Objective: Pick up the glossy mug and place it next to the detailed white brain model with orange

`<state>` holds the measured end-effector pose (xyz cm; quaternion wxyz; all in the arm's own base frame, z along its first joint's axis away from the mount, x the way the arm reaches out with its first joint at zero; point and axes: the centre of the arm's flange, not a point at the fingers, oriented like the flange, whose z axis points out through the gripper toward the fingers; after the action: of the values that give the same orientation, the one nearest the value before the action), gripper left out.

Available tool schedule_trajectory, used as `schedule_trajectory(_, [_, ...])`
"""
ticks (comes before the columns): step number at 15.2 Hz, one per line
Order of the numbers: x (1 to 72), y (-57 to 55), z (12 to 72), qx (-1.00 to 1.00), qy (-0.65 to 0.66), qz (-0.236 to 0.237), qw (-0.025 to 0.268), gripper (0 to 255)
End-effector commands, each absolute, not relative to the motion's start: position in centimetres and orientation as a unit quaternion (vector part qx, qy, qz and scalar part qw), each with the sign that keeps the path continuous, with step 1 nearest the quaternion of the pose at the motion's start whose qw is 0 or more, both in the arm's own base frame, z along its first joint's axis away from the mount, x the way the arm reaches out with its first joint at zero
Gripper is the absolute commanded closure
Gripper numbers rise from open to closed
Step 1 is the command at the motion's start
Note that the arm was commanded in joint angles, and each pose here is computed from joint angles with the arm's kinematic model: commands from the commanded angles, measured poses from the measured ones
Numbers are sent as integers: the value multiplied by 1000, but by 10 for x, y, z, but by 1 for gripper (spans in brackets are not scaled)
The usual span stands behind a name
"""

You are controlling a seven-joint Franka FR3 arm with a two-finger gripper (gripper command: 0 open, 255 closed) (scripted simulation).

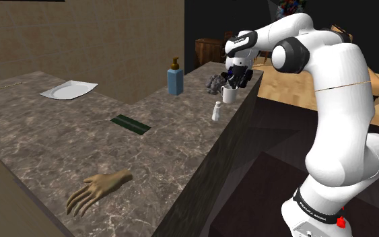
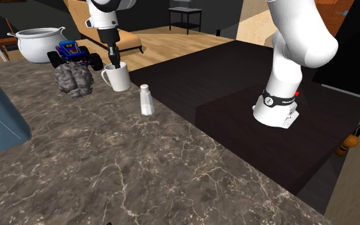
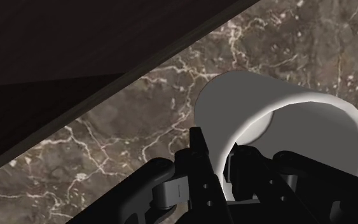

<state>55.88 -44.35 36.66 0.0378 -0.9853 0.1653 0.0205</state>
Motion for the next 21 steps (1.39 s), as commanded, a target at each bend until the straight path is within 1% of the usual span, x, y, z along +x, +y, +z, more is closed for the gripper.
schedule_trajectory(1, [558, -443, 362, -985, 165, 20, 38, 255])
schedule_trajectory(8, [558, -443, 362, -985, 165, 20, 38, 255])
schedule_trajectory(9, [558, -443, 362, -985, 165, 20, 38, 0])
schedule_trajectory(14, [558, -443, 362, -985, 165, 20, 38, 0])
schedule_trajectory(18, [560, -447, 411, -985, 165, 20, 38, 0])
schedule_trajectory(21, [560, -447, 411, -985, 165, 20, 38, 0])
